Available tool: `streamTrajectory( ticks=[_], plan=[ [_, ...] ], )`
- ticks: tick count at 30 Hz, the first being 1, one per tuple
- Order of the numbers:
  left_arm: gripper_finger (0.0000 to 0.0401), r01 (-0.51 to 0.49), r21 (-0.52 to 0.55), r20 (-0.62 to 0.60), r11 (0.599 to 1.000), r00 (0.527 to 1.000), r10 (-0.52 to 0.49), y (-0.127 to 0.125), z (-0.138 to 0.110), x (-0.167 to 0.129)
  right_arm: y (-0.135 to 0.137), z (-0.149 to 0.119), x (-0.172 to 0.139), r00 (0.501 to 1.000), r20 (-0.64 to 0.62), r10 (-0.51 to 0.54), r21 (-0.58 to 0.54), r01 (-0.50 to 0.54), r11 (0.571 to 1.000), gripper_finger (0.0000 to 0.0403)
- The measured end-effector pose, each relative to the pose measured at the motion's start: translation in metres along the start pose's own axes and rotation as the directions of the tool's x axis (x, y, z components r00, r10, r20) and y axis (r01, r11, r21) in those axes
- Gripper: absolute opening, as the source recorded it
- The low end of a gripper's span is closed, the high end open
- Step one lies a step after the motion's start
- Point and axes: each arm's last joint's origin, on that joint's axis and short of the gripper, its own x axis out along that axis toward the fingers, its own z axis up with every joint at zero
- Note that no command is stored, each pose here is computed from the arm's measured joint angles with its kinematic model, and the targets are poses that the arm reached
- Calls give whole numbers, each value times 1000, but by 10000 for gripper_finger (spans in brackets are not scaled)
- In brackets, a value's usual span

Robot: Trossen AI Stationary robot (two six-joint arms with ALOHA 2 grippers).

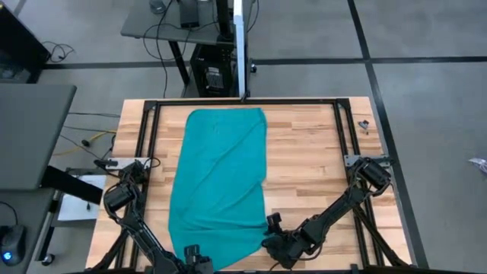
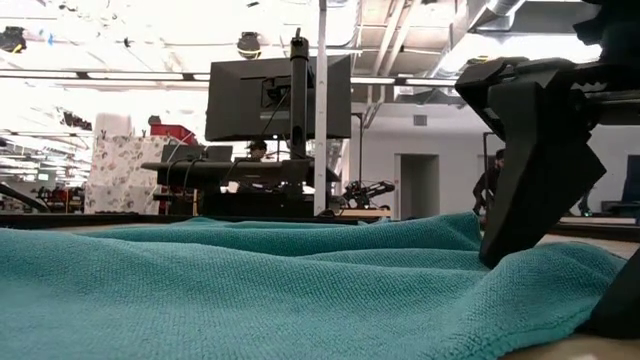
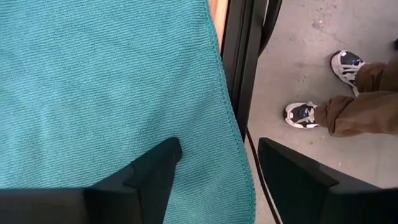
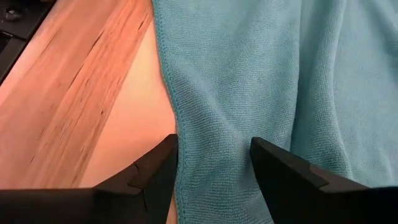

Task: Roll towel
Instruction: Fold the blue towel

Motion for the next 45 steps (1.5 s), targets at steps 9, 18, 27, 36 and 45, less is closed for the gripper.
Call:
streamTrajectory(
  ticks=[9, 18, 27, 36, 45],
  plan=[
    [197, 6, 11, 8, 1000, 1000, -6, -3, -5, 0, 9, -3, -4, 1000, -3, 27, -20, -27, 999, 172],
    [197, 47, 63, 8, 997, 999, -48, -9, -11, -2, 7, -3, -3, 999, -14, 35, -28, -36, 999, 149],
    [126, 2, 58, -5, 998, 1000, -1, -6, -15, -2, 6, -4, -2, 997, -37, 66, -17, -67, 998, 79],
    [7, 25, 72, -53, 997, 998, -21, -14, -14, -13, 5, -1, -7, 992, -50, 114, 148, -106, 983, 8],
    [0, 41, 106, -47, 994, 998, -36, -20, -6, -72, 1, 15, -53, 983, 0, 181, 275, -174, 946, 2]
  ],
)
